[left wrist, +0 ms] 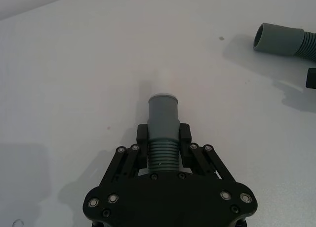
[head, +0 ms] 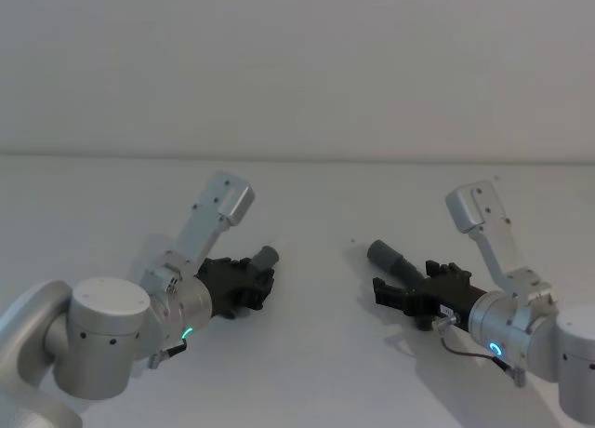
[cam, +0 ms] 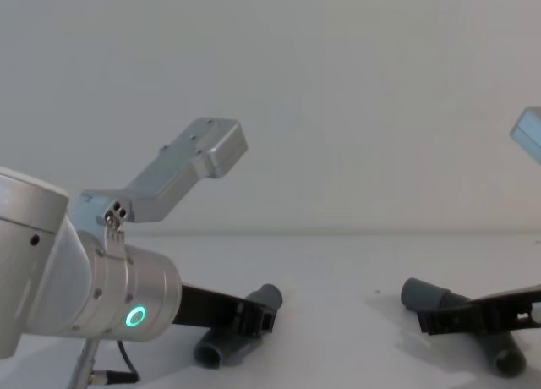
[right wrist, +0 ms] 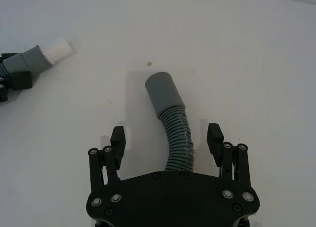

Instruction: Use both hands to pick up one end of the pipe from the table, align the ends, and insert them.

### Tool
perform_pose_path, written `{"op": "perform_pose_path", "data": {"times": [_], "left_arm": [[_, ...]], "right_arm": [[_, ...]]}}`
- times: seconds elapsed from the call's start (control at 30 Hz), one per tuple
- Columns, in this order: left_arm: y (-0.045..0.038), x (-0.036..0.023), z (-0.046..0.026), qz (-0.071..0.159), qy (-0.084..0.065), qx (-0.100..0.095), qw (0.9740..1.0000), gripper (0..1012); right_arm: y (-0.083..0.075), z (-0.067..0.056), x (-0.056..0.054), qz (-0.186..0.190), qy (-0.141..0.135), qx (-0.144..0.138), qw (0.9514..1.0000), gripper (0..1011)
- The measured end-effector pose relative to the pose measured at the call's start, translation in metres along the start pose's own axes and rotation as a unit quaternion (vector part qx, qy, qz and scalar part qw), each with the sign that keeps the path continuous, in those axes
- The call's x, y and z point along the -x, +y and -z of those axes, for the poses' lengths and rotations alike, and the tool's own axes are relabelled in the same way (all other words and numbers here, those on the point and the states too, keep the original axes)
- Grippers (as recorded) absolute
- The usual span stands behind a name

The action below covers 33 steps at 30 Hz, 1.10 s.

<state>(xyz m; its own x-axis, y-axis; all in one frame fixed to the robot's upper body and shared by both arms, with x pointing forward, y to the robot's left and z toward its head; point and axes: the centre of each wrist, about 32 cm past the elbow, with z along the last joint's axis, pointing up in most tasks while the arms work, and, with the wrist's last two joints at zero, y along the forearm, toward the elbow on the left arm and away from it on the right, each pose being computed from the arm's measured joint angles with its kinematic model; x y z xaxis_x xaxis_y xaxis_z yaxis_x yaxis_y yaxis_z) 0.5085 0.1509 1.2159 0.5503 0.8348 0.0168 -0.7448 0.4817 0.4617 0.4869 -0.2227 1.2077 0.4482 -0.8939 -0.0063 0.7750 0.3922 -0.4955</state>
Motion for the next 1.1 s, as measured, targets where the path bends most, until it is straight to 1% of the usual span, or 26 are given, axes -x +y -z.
{"op": "perform_pose_path", "data": {"times": [0.6,0.63,0.67,0.7,0.73,0.8,0.83,0.97,1.03,1.07,1.1], "left_arm": [[0.0,0.0,0.0,0.0,0.0,0.0,1.0,346],[0.0,0.0,0.0,0.0,0.0,0.0,1.0,346],[0.0,0.0,0.0,0.0,0.0,0.0,1.0,346],[0.0,0.0,0.0,0.0,0.0,0.0,1.0,346],[0.0,0.0,0.0,0.0,0.0,0.0,1.0,346],[0.0,0.0,0.0,0.0,0.0,0.0,1.0,346],[0.0,0.0,0.0,0.0,0.0,0.0,1.0,346],[0.0,0.0,0.0,0.0,0.0,0.0,1.0,346],[0.0,0.0,0.0,0.0,0.0,0.0,1.0,346],[0.0,0.0,0.0,0.0,0.0,0.0,1.0,346],[0.0,0.0,0.0,0.0,0.0,0.0,1.0,346]], "right_arm": [[0.0011,-0.0015,0.0009,0.004,0.004,0.007,1.0,995],[0.0011,-0.0015,0.0009,0.004,0.005,0.008,1.0,962],[0.0011,-0.0015,0.0009,0.004,0.005,0.008,0.9999,951],[0.0012,-0.0015,0.0009,0.004,0.005,0.008,0.9999,911],[0.0012,-0.0016,0.0009,0.004,0.005,0.008,0.9999,903],[0.0012,-0.0016,0.001,0.004,0.005,0.009,0.9999,840],[0.0012,-0.0016,0.001,0.004,0.005,0.009,0.9999,825],[0.0013,-0.0017,0.0011,0.004,0.005,0.009,0.9999,685],[0.0013,-0.0017,0.0011,0.005,0.005,0.01,0.9999,645],[0.0013,-0.0017,0.0011,0.005,0.006,0.01,0.9999,588],[0.0013,-0.0017,0.0011,0.005,0.006,0.01,0.9999,577]]}}
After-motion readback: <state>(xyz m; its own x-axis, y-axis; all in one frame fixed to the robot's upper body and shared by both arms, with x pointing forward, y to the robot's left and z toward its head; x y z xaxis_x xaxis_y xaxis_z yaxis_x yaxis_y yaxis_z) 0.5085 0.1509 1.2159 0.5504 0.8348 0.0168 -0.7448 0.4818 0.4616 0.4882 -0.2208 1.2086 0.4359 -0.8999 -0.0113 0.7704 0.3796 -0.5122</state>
